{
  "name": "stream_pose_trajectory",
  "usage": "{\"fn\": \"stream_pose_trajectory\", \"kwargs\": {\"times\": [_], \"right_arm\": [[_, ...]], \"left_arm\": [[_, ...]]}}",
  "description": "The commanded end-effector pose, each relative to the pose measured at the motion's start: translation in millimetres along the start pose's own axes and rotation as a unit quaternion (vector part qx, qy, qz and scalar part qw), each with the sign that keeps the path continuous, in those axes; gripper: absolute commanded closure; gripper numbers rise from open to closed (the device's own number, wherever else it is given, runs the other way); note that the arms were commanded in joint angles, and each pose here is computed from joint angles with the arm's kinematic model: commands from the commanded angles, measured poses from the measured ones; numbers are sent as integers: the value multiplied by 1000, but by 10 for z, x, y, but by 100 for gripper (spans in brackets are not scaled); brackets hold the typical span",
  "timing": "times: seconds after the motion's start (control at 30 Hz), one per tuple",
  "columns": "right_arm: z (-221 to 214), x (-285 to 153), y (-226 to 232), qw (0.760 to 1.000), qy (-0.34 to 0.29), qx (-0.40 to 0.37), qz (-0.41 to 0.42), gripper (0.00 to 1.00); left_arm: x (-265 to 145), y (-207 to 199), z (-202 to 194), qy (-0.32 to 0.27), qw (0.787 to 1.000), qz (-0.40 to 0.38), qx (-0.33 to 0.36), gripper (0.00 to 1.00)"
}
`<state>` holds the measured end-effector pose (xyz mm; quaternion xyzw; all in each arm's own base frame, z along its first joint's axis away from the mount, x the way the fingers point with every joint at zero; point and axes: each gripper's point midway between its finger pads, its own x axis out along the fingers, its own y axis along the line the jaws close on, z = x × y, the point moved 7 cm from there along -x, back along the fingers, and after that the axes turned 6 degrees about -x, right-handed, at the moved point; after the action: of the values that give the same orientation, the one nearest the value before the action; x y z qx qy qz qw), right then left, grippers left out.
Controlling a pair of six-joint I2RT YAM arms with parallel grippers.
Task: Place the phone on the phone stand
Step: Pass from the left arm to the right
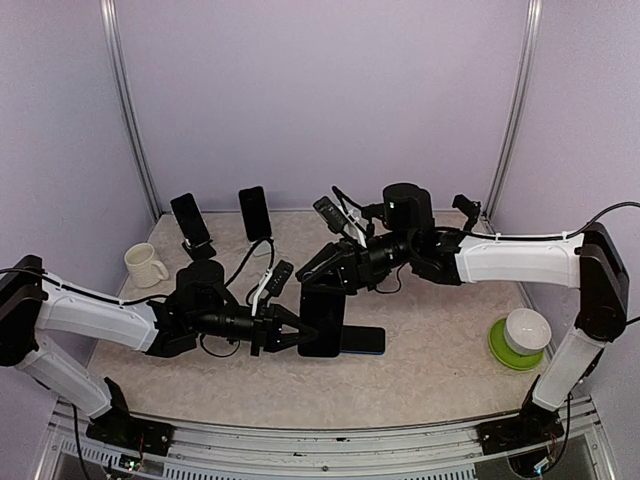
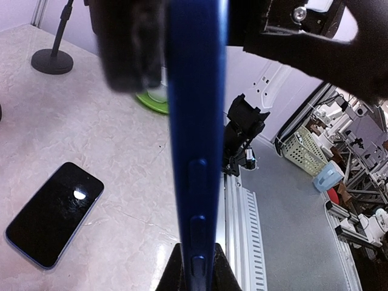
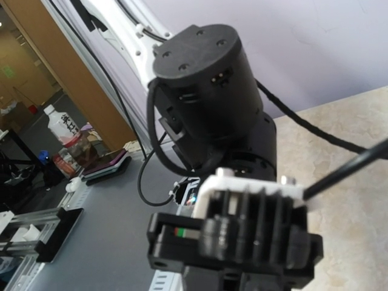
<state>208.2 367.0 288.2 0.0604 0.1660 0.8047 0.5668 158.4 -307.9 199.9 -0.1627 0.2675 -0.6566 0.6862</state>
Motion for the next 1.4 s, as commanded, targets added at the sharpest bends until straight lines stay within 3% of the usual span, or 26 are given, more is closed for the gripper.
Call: {"fn": "stream_pose_trajectory", "kwargs": {"times": [0.0,0.13,0.27,0.37,0.5,0.53,0.67,0.77,0.87,1.07,1.37], "right_arm": [[18,62,22,1000,7,-6,16,61],[-12,63,-3,1000,12,-2,11,66],[-35,68,-12,1000,14,3,13,77],[-40,78,-15,1000,14,6,18,100],[-35,87,-20,1000,15,13,22,100],[-36,86,-20,1000,15,15,23,100],[13,59,2,1000,11,9,23,100],[61,-1,-2,1000,6,5,12,100],[84,-84,-26,1000,4,6,-3,100],[30,-352,-48,998,2,22,-58,100],[4,-790,57,982,4,21,-189,100]], "left_arm": [[0,-105,163,-32,999,-15,36,100],[-20,-115,185,-39,998,-10,40,100],[-24,-103,182,-42,998,-4,40,100],[-31,-104,195,-45,998,-2,41,100],[-45,-109,224,-51,998,5,43,100],[-52,-111,237,-54,998,9,43,94],[-87,-113,263,-61,996,25,52,53],[-126,-112,281,-68,995,37,59,32],[-168,-125,294,-73,994,43,67,3],[-233,-126,395,-84,991,72,76,1],[-268,344,754,-88,971,224,12,1]]}}
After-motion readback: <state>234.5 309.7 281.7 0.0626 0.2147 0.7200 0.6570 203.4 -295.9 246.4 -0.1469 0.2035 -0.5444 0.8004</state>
